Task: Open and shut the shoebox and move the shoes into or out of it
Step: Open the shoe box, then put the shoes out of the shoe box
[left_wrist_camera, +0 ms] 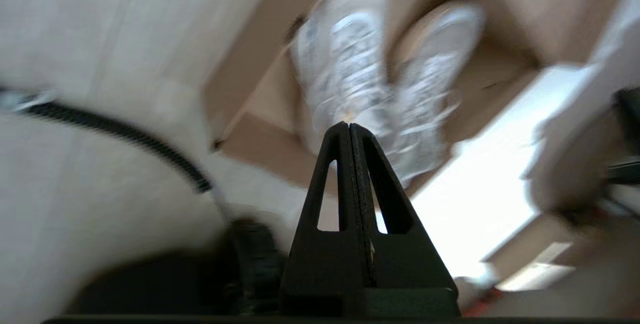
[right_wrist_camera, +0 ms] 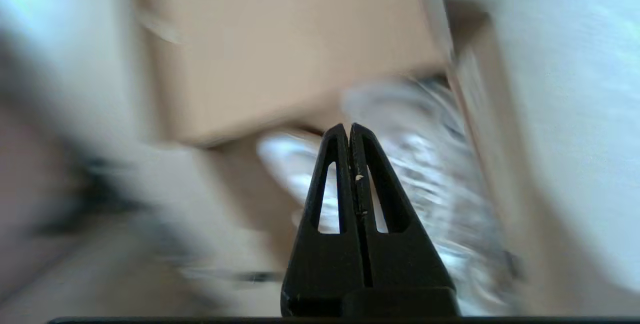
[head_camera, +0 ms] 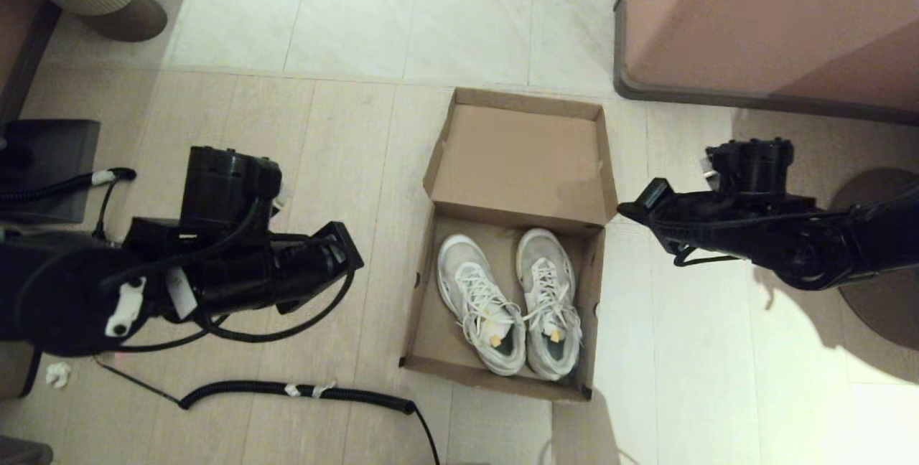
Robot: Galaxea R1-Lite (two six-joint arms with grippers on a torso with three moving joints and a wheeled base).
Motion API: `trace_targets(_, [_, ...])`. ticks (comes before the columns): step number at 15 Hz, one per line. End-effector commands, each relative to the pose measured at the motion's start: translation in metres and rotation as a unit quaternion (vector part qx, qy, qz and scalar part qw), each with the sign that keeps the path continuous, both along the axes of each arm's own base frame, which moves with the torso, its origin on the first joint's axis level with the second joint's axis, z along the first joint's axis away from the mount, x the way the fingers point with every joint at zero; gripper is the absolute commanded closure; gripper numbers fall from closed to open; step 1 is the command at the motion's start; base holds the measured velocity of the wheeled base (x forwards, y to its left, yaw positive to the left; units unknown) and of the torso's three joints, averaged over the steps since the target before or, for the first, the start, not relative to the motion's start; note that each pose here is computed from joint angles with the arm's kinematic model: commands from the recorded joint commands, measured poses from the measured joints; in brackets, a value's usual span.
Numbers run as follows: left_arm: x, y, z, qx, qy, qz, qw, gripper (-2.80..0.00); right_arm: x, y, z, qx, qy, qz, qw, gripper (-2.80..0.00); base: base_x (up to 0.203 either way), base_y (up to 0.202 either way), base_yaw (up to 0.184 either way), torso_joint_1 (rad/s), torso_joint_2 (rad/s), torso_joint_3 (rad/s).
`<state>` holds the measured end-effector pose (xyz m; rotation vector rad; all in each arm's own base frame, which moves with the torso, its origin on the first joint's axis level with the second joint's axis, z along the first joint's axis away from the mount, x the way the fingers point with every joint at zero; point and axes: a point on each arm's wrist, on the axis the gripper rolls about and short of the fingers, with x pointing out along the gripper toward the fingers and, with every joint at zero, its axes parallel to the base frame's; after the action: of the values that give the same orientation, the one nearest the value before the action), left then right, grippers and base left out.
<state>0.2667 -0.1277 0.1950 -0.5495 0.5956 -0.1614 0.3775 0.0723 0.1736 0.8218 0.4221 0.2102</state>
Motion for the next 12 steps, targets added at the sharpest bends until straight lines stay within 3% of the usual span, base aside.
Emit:
trace_targets(1, [-0.009, -0.003, -0.013, 0.029, 0.013, -0.004, 0.9995, 0.00, -0.020, 0.028, 0.009, -0.077, 0.002, 0.001, 0.997, 0.00, 0.000, 0.000, 0.000, 0.000, 0.00, 0.000])
trace_targets(3, [-0.023, 0.002, -0.035, 0.101, 0.025, -0.019, 0.9944, 0.00, -0.046, 0.053, 0.005, -0.172, 0.054, 0.043, 0.983, 0.00, 0.000, 0.000, 0.000, 0.000, 0.00, 0.000])
trace_targets(5, [-0.032, 0.007, -0.042, 0.139, -0.009, -0.026, 0.9899, 0.00, -0.057, 0.071, -0.005, -0.238, 0.071, 0.019, 0.969, 0.00, 0.000, 0.000, 0.000, 0.000, 0.00, 0.000])
trace_targets(8, [-0.036, 0.009, -0.038, 0.149, -0.035, -0.035, 0.9876, 0.00, -0.079, 0.098, -0.032, -0.280, 0.093, 0.043, 0.955, 0.00, 0.000, 0.000, 0.000, 0.000, 0.00, 0.000])
trace_targets(12, [-0.032, 0.009, -0.044, 0.137, -0.057, -0.031, 0.9885, 0.00, -0.080, 0.116, -0.077, -0.298, 0.077, 0.029, 0.951, 0.00, 0.000, 0.000, 0.000, 0.000, 0.00, 0.000])
